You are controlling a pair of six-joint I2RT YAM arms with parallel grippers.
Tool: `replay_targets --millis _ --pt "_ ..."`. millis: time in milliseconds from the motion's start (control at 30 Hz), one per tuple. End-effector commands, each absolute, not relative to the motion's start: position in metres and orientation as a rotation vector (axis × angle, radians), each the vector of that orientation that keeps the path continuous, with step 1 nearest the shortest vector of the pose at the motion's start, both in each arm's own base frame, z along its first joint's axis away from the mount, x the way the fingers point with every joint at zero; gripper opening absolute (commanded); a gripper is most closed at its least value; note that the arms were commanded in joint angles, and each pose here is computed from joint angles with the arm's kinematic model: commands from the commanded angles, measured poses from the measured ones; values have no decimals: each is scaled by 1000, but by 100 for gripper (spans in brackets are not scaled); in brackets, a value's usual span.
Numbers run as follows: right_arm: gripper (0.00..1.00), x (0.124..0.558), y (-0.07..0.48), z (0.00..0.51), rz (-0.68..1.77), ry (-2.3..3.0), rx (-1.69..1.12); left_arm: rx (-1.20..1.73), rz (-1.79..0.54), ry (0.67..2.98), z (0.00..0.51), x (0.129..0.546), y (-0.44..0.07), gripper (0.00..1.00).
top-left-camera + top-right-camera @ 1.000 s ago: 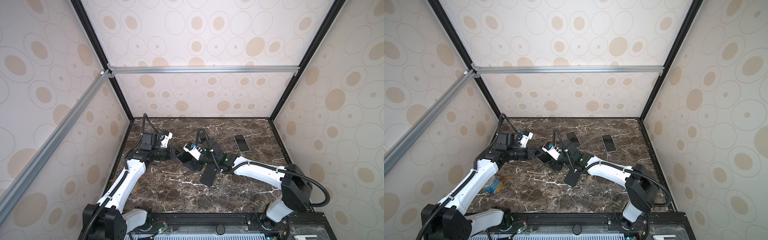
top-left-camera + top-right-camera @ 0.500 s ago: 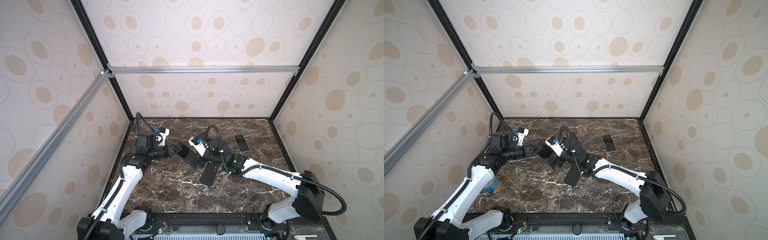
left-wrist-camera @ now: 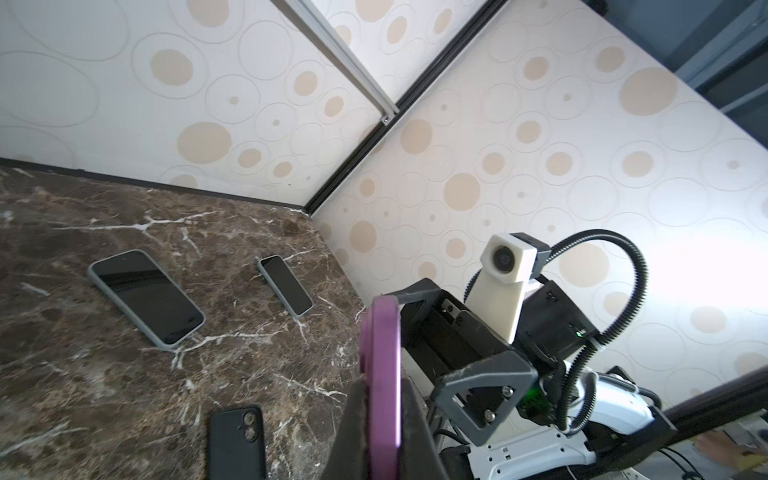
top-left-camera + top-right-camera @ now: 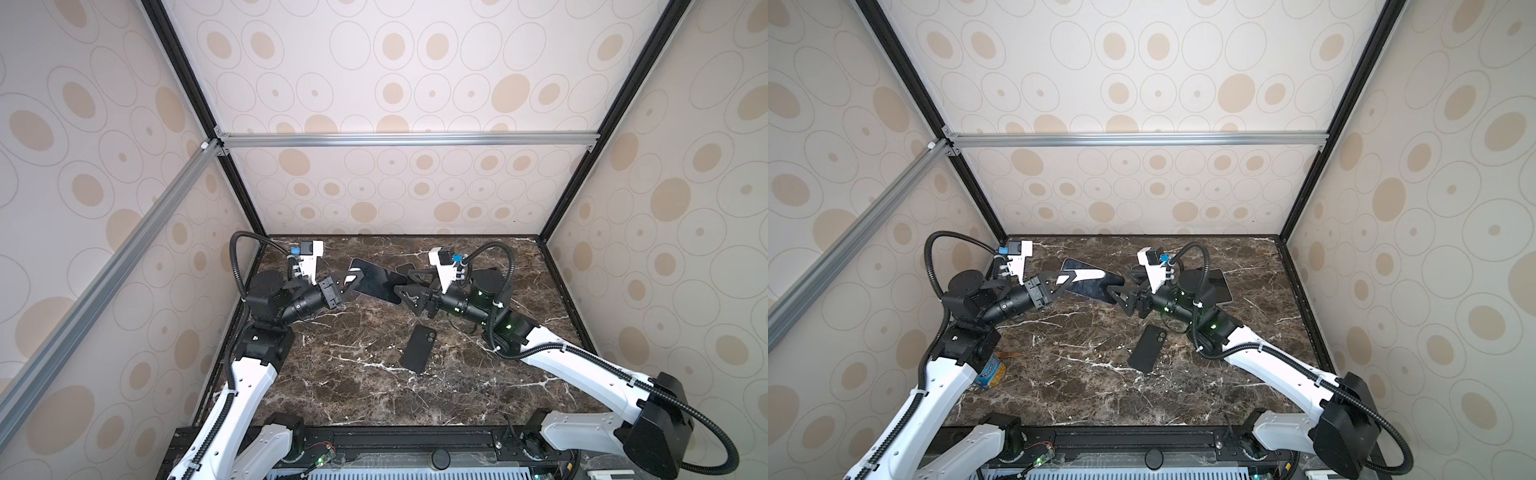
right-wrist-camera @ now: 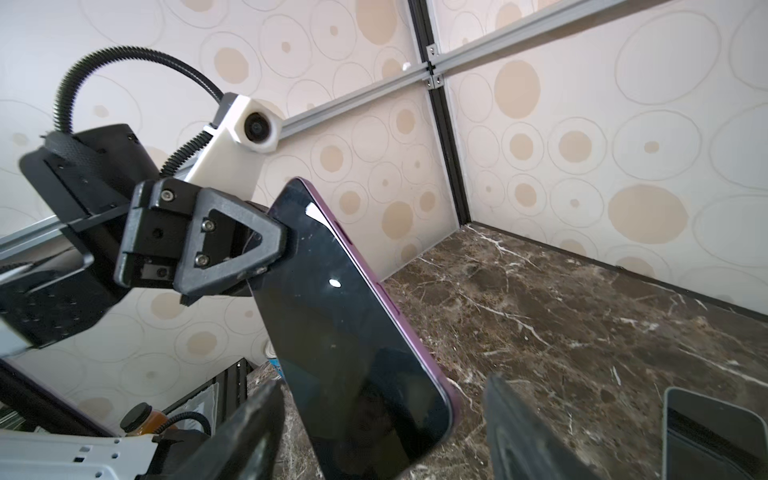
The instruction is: Put the phone into the phone case
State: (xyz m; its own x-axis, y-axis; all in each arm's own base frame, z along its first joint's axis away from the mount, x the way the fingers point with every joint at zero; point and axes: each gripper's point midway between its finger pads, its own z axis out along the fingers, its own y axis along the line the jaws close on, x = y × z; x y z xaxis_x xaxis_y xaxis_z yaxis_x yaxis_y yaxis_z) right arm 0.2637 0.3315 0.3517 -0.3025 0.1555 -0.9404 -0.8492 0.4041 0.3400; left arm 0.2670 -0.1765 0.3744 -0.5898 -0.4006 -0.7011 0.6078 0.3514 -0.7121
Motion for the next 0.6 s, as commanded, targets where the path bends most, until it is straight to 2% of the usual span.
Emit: replay_targets --millis 0,233,467,567 --pt "70 244 334 388 1294 1439 -652 338 -1497 1481 429 236 -180 0" --pt "57 229 338 411 1428 1345 -700 398 -1519 1355 454 218 -178 0" --pt "20 209 341 437 1596 1226 -740 405 -1492 1252 468 208 -172 0" --pt "17 207 342 443 1640 1213 -735 404 -1476 1233 471 208 -170 0"
